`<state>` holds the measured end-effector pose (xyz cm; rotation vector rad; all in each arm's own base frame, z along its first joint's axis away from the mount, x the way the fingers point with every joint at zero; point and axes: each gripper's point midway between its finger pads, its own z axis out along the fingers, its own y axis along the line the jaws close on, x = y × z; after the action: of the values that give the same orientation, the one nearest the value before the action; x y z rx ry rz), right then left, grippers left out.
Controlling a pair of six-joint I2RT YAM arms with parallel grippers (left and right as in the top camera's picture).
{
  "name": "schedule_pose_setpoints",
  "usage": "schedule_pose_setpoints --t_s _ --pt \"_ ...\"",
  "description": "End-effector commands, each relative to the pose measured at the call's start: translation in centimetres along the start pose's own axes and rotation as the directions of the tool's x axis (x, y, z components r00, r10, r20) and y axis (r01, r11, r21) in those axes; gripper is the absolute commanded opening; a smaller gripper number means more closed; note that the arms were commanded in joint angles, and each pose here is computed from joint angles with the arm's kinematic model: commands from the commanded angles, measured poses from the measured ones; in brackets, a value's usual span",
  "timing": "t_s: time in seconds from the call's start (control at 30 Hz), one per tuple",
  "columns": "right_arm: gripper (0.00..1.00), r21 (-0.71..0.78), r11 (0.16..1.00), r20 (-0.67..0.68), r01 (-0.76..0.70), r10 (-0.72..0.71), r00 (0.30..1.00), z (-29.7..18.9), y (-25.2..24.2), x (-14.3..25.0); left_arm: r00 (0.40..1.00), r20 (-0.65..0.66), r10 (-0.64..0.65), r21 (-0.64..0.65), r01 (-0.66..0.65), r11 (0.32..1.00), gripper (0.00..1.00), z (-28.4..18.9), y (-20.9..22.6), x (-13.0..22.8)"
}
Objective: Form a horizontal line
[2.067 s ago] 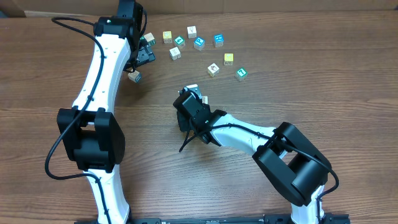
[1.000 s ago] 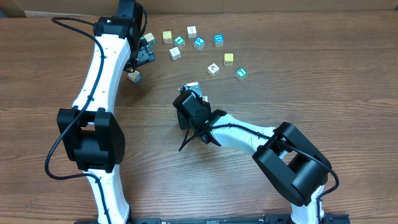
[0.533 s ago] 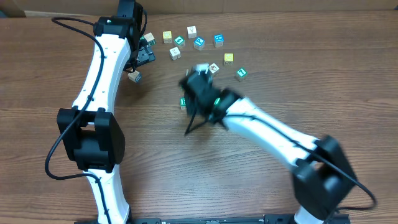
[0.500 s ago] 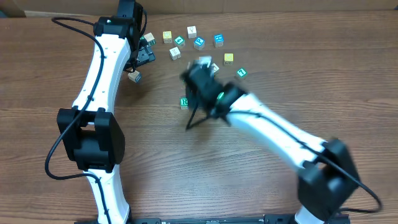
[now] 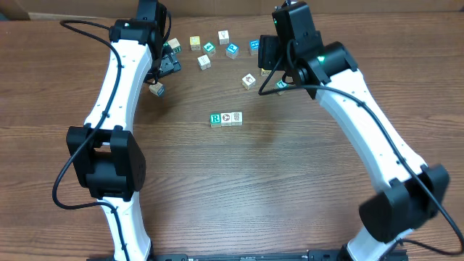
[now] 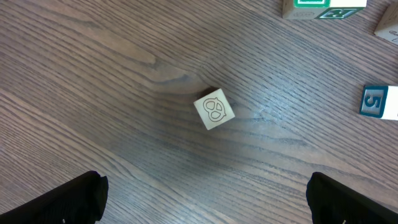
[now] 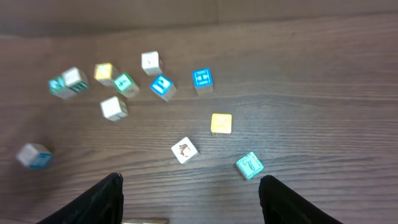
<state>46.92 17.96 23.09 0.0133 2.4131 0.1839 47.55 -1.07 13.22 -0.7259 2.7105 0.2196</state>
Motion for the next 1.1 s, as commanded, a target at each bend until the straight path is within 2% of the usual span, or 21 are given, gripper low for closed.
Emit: schedule_pose_setpoints --t_s 0.0,0.27,0.43,0.57,0.73,0.8,0.87,0.93,1.07 --pt "0.66 -0.040 0.996 -0.078 0.085 -0.088 0.993 3.7 0.9 2.1 1.000 0.030 -0.002 0.026 0.001 1.000 1.00 -1.5 -0.2 -0.7" --pt "0.67 -0.050 0.967 -0.200 0.250 -0.255 0.946 11.8 0.8 6.9 1.000 0.030 -0.002 0.026 0.001 1.000 1.00 -1.5 -0.2 -0.7" --pt "0.67 -0.084 0.946 -0.229 0.313 -0.324 0.918 15.6 0.9 9.2 1.000 0.030 -0.001 0.026 0.001 1.000 1.00 -1.5 -0.2 -0.7" --pt "0.68 -0.144 0.914 -0.226 0.380 -0.404 0.886 17.5 1.5 10.5 1.000 0.030 -0.002 0.026 0.001 1.000 1.00 -1.5 -0.2 -0.7" --pt "0.66 -0.144 0.914 -0.211 0.378 -0.402 0.891 18.5 1.6 10.6 1.000 0.030 -0.002 0.026 0.001 1.000 1.00 -1.5 -0.2 -0.7" --pt "0.62 -0.143 0.914 -0.198 0.378 -0.401 0.894 18.6 1.7 10.4 1.000 0.030 -0.002 0.026 0.001 1.000 1.00 -1.5 -0.2 -0.7" --pt "0.45 -0.143 0.915 -0.184 0.378 -0.400 0.898 18.7 1.9 10.0 1.000 0.030 -0.002 0.026 0.001 1.000 1.00 -1.5 -0.2 -0.7" --pt "0.35 -0.143 0.915 -0.174 0.378 -0.399 0.900 18.8 2.0 9.8 1.000 0.030 -0.002 0.026 0.001 1.000 1.00 -1.5 -0.2 -0.7" --pt "0.35 -0.142 0.918 -0.176 0.371 -0.392 0.903 18.7 2.0 9.8 1.000 0.030 -0.001 0.026 0.001 1.000 1.00 -1.5 -0.2 -0.7"
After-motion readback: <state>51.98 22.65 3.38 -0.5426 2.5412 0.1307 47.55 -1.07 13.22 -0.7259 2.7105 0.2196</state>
